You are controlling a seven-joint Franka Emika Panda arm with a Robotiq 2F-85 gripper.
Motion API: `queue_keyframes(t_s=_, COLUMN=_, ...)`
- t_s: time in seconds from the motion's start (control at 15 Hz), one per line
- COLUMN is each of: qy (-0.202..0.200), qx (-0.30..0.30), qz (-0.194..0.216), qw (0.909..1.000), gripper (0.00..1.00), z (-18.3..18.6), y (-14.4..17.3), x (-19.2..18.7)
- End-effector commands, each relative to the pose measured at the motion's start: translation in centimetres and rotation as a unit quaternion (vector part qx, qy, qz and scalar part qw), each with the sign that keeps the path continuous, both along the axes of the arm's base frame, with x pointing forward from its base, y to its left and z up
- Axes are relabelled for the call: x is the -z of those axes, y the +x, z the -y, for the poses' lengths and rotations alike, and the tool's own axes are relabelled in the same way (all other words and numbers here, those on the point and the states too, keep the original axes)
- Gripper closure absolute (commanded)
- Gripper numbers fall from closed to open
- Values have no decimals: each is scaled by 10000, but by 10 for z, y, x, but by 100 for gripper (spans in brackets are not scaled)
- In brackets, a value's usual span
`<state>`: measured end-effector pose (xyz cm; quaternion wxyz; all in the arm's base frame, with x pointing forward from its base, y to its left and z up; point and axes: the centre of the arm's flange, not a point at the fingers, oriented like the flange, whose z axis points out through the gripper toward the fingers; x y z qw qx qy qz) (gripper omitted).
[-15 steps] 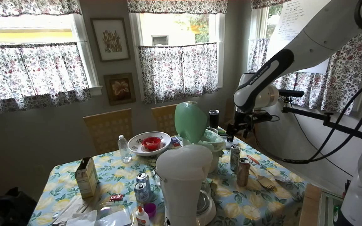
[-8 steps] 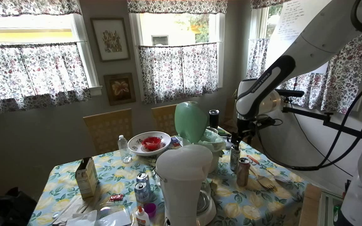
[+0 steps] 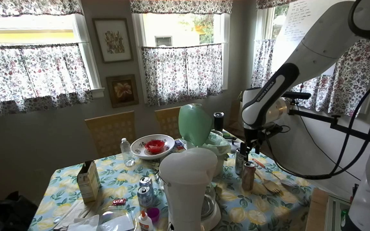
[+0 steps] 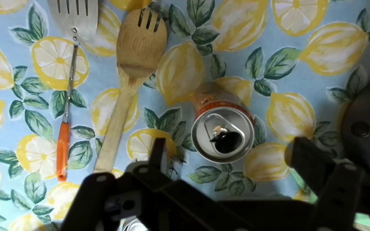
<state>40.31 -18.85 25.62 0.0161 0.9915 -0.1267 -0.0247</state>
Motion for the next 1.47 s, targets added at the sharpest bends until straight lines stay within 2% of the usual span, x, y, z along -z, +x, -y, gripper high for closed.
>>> queue_keyframes(t_s=0.0, qy=-39, qx=-243, qz=-60, qw=9997, gripper=0, z=1, y=-2, x=16)
queue_keyframes(t_s=0.4, qy=-47, qx=-354, qz=-111, qw=9993, gripper=0, z=1, y=2, x=33)
queue_keyframes(t_s=1.13, qy=-52, qx=-442, qz=39, qw=9990, gripper=0, z=-4, y=8, x=55)
queue_keyframes(t_s=1.27, qy=-67, qx=-473, qz=43, qw=9988, gripper=26, z=-5, y=10, x=57)
queue_keyframes(t_s=1.4, qy=-82, qx=-490, qz=45, qw=9988, gripper=41, z=-7, y=10, x=58)
